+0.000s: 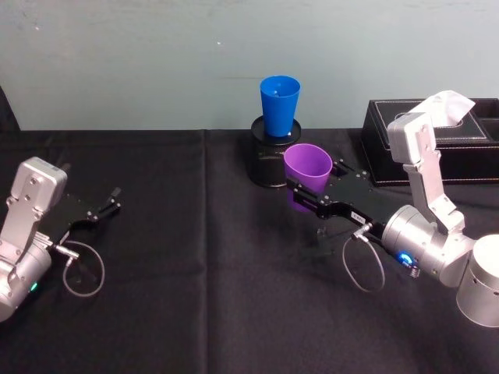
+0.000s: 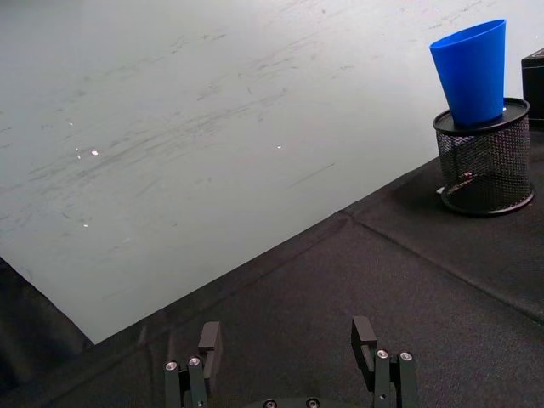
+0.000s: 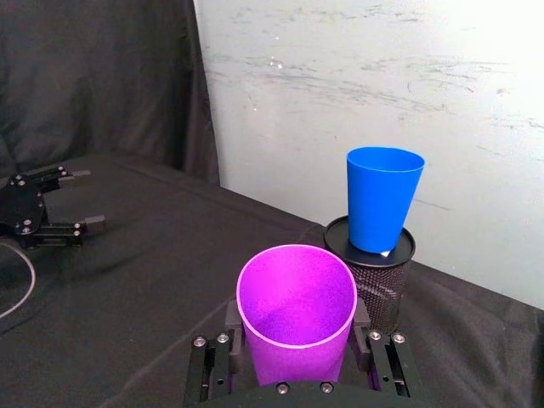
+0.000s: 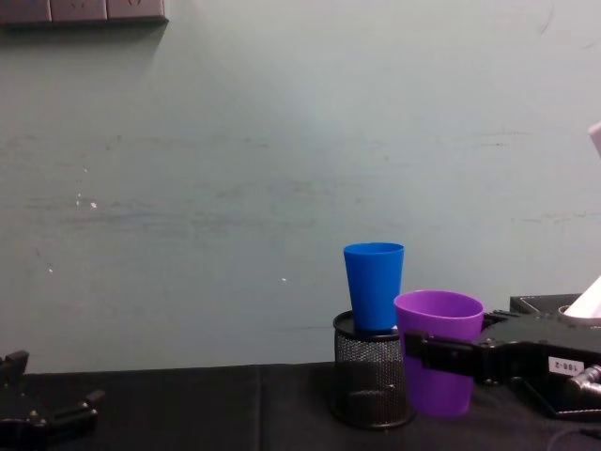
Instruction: Pick up one cup with a gripper and tap it against the other cup.
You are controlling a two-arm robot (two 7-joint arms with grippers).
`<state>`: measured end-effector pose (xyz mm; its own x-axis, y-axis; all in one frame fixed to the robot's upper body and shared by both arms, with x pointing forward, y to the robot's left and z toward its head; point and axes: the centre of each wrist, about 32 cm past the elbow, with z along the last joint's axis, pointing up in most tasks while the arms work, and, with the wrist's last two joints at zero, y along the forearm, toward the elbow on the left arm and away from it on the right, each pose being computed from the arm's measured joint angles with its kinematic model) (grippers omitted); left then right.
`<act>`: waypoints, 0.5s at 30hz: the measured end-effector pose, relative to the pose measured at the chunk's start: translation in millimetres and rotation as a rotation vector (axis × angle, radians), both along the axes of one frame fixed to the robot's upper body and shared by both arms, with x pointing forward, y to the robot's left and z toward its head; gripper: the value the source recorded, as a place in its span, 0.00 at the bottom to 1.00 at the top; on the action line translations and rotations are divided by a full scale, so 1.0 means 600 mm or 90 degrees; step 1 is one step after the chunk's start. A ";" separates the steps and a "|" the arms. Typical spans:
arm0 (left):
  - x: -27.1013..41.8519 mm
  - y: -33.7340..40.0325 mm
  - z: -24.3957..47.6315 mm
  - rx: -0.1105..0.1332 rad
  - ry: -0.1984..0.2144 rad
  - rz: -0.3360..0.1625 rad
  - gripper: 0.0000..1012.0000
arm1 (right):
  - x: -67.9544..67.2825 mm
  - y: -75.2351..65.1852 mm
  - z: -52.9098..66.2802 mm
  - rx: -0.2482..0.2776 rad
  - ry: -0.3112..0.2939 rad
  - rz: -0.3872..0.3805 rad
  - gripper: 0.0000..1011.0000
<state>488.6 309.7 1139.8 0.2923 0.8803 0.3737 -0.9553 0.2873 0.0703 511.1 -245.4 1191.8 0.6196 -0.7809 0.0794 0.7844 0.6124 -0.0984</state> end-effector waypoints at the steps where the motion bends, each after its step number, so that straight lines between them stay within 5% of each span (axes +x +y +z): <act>1: 0.000 0.000 0.000 0.000 0.000 0.000 0.99 | 0.000 0.000 0.000 0.000 0.000 0.000 0.72; 15: 0.000 0.000 0.000 0.000 0.000 0.000 0.99 | 0.000 0.000 0.000 0.000 0.000 0.000 0.72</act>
<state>488.6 309.7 1139.8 0.2923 0.8803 0.3737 -0.9552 0.2873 0.0703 511.1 -245.4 1191.8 0.6196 -0.7809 0.0794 0.7844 0.6124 -0.0984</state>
